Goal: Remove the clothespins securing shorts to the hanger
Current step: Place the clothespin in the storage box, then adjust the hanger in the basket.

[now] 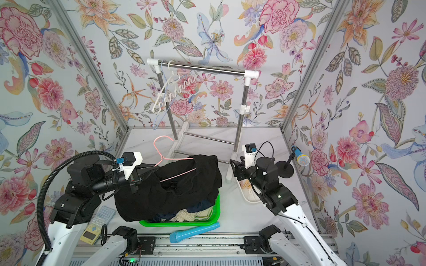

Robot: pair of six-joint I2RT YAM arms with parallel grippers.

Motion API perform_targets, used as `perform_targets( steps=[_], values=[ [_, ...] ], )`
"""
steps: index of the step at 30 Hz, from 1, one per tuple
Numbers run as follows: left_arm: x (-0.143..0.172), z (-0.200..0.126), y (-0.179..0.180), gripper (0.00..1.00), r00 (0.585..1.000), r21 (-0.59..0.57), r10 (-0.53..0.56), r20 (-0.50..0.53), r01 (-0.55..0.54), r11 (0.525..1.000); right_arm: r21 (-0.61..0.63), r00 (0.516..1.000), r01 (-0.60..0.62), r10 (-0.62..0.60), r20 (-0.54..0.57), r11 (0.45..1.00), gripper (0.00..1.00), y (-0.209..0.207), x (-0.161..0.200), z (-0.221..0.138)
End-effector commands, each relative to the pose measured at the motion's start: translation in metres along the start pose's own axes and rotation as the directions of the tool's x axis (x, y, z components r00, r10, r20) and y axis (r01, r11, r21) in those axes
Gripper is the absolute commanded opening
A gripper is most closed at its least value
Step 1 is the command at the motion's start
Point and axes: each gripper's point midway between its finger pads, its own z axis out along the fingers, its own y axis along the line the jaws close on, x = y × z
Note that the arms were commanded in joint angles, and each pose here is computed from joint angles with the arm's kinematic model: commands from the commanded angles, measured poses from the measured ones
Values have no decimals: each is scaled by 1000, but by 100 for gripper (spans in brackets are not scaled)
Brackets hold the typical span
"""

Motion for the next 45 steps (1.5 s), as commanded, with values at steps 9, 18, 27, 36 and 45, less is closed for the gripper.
perform_targets(
  steps=[9,18,27,36,45],
  values=[
    [-32,39,-9,0,999,40,1,50,-3,999,-189,861,495,-449,239,848,67,134,-55,-27],
    [-30,60,-30,0,1000,137,2,14,-4,991,-169,728,684,-650,216,710,63,174,-46,7],
    [-29,59,-45,0,999,215,-31,16,27,976,-163,685,726,-684,250,668,10,184,-50,14],
    [-70,4,-19,65,989,-45,-34,146,41,998,-93,580,807,-752,314,584,0,173,-47,4],
    [-49,-51,3,81,981,-298,-144,130,177,938,-45,512,829,-724,463,558,0,173,-61,-32]
  ],
)
